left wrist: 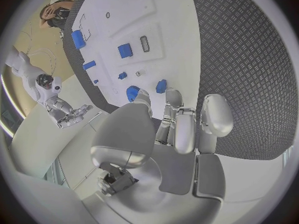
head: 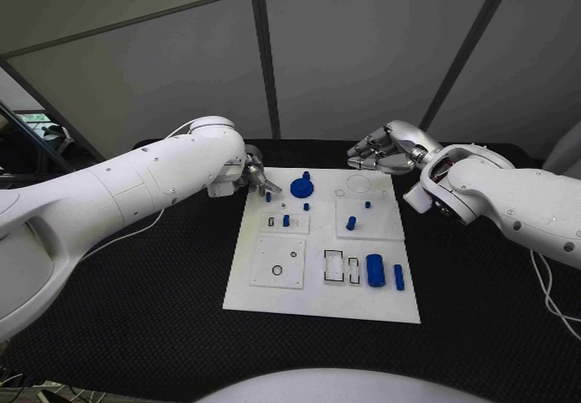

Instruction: Assemble the parts on the task board

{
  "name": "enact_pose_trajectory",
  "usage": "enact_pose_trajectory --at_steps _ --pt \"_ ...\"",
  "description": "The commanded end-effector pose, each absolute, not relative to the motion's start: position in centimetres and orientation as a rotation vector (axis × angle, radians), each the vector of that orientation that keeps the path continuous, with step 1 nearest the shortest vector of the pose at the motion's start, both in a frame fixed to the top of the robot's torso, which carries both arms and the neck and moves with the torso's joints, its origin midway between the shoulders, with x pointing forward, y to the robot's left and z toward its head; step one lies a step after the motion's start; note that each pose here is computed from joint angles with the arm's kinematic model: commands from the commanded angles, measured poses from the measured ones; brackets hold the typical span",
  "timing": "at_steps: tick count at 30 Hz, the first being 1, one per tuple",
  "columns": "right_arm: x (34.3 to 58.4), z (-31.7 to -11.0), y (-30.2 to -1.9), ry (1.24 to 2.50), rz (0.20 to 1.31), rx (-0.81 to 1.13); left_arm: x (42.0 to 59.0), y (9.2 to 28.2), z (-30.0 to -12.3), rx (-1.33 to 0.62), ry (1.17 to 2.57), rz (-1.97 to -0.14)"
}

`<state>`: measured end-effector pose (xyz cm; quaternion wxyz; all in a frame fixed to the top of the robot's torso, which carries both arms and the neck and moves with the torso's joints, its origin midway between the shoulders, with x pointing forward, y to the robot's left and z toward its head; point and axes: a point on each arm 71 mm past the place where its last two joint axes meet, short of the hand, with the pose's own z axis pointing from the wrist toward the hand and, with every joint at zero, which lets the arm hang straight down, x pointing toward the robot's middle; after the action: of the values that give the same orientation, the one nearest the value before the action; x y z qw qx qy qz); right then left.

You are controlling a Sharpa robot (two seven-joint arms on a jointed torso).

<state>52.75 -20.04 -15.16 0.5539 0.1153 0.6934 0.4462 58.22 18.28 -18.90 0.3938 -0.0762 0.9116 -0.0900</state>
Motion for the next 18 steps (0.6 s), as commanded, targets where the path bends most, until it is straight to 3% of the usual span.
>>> enact_pose_trajectory --at_steps 1,18 --pt "52.75 -15.05 -19.94 1.638 1.063 0.266 58.22 18.17 -18.88 -0.171 2.324 -0.230" --pt "52.81 -15.12 -19.86 1.645 1.063 0.266 58.29 18.41 -18.97 -0.178 2.328 -0.219"
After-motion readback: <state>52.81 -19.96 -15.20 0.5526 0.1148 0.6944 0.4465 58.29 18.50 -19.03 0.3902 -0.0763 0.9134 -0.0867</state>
